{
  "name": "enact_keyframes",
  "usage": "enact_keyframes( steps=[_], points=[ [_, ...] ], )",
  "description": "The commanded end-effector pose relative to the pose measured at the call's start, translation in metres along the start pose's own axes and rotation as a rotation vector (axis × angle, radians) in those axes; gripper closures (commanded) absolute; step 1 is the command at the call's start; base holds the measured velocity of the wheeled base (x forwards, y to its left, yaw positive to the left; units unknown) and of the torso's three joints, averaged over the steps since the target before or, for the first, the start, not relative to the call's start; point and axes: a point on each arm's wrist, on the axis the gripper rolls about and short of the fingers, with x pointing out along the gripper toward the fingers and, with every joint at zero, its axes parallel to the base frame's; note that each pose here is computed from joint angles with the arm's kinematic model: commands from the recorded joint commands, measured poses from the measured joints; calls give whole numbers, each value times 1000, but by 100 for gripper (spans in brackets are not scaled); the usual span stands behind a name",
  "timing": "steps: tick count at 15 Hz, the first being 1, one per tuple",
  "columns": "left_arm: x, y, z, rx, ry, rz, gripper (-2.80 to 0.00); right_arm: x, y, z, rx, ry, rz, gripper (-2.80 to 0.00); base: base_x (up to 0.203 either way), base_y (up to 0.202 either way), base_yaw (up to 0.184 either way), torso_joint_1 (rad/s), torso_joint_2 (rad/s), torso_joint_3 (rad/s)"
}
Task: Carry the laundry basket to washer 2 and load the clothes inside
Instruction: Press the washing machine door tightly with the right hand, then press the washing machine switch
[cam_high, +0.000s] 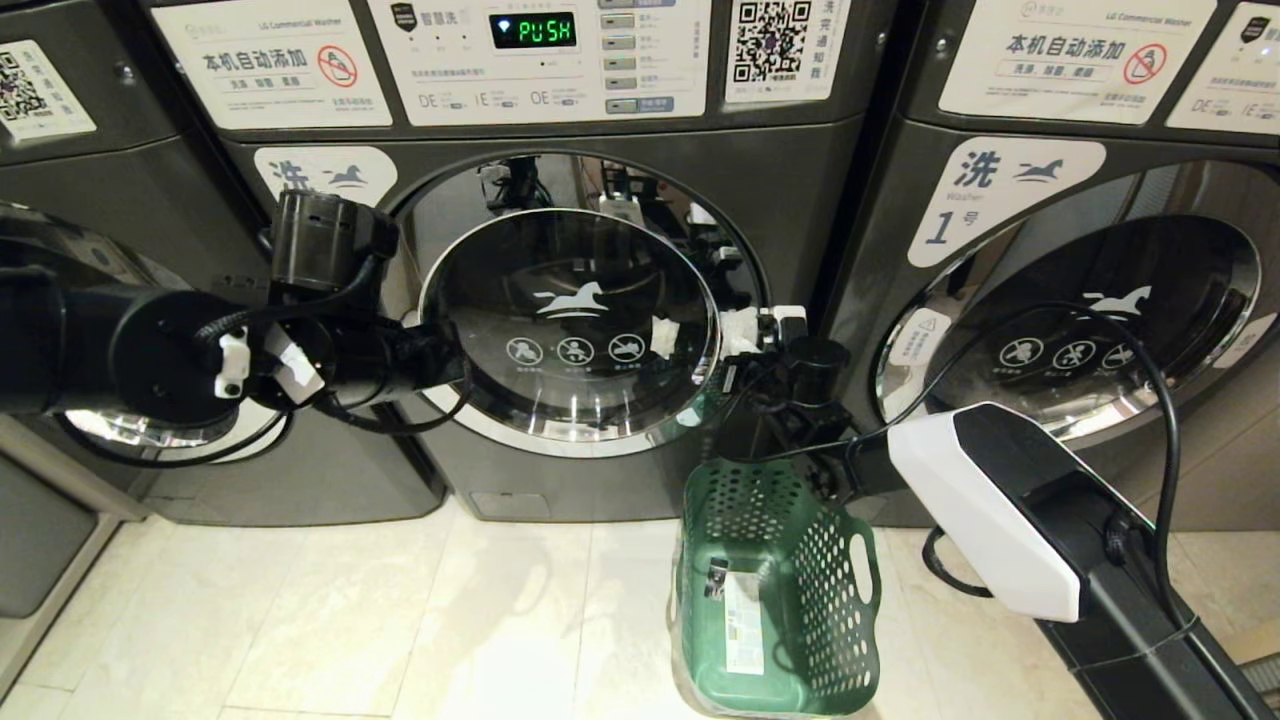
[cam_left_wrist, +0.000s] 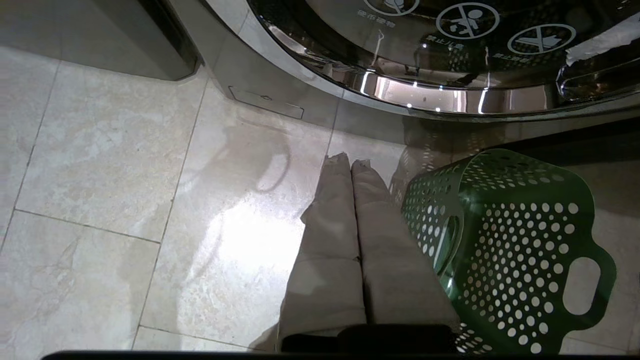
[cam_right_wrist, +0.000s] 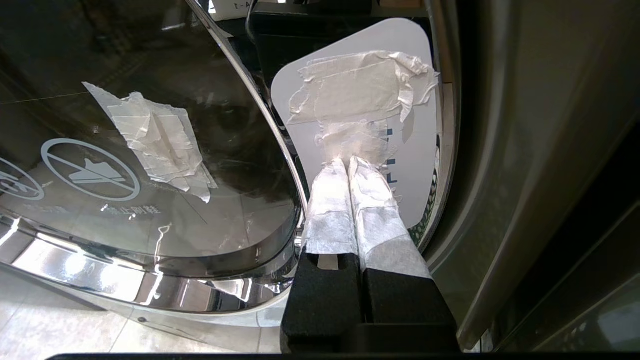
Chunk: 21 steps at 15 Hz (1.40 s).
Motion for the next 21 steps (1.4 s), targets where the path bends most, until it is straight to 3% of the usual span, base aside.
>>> enact_keyframes(
  steps=[1,3,4,7,9,11,14,16,18,21],
  points=[
    [1,0,-3,1,9,4,0,-3,1,8,-4,6,-4,0,0,0,0,0,0,0],
    [0,1,-2,0,7,2,0,-22,0,17,-17,119,5,0,0,0,0,0,0,0],
    [0,0,-2,1,8,1,0,-43,0,26,-20,216,38,0,0,0,0,0,0,0],
    [4,0,-6,-1,22,2,0,-113,2,97,1,450,161,0,0,0,0,0,0,0],
    [1,3,-11,2,33,4,0,-168,0,124,18,627,202,0,0,0,0,0,0,0],
    [-9,9,-18,-5,14,-5,0,-220,3,143,23,710,243,0,0,0,0,0,0,0],
    [-43,23,-19,-37,-89,-42,0,-292,0,180,12,723,271,0,0,0,0,0,0,0],
    [-69,38,-22,-50,-123,-40,0,-328,-14,189,-1,738,202,0,0,0,0,0,0,0],
    [-91,61,-19,-83,-179,4,0,-344,-46,186,0,740,3,0,0,0,0,0,0,0],
    [-106,103,-7,-133,-261,140,0,-374,-84,193,10,666,-251,0,0,0,0,0,0,0]
  ],
)
